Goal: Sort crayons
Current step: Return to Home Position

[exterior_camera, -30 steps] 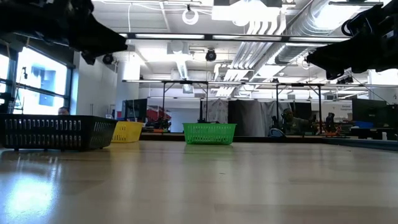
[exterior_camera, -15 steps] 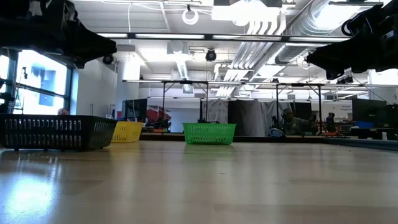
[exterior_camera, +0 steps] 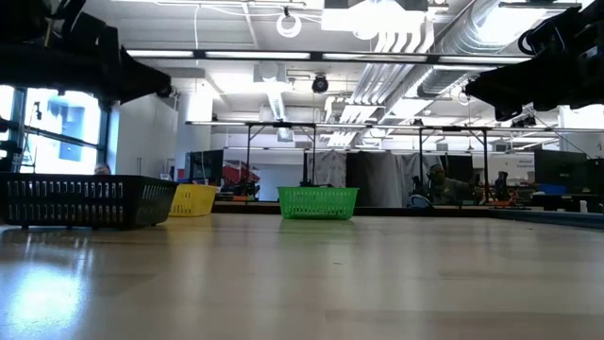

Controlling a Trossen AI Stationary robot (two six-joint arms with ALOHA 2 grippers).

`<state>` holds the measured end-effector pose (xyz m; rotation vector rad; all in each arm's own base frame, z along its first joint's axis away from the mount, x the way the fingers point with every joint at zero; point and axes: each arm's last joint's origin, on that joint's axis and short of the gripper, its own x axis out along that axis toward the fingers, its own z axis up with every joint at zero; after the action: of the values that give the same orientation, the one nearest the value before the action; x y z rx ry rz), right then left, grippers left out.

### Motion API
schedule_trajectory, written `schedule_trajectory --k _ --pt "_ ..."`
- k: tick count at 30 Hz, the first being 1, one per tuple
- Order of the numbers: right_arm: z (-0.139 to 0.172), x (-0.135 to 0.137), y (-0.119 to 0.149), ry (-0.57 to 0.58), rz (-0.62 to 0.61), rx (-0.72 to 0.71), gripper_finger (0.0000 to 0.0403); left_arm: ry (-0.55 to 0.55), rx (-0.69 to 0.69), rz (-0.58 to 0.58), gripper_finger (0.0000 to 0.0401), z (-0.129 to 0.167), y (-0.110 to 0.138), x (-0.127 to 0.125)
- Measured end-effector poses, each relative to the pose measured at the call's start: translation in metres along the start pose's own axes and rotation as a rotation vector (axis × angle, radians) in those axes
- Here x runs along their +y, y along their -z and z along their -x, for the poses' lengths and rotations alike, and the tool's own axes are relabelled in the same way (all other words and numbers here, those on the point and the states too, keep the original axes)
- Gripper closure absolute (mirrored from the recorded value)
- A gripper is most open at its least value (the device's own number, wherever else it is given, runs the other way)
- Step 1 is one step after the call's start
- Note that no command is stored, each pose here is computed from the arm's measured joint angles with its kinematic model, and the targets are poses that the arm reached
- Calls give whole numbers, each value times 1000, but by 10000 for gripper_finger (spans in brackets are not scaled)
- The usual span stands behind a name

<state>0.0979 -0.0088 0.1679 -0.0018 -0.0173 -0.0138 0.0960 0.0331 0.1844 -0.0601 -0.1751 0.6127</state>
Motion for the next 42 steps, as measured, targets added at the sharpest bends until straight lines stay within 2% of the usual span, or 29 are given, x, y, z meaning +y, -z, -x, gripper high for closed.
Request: schedule_trajectory --k 9,22,29,34,42 --pt "0 0 0 0 0 0 242 -152 -57 -24 290 4 -4 17" --pt "0 0 0 0 0 0 242 -459 36 -81 290 5 6 47" --pt "0 0 0 0 0 0 242 -587 23 -94 290 8 4 59" --pt "0 0 0 0 0 -1 242 -642 19 -100 290 10 3 64" --pt "0 0 0 0 0 0 242 -648 19 -101 290 10 3 64"
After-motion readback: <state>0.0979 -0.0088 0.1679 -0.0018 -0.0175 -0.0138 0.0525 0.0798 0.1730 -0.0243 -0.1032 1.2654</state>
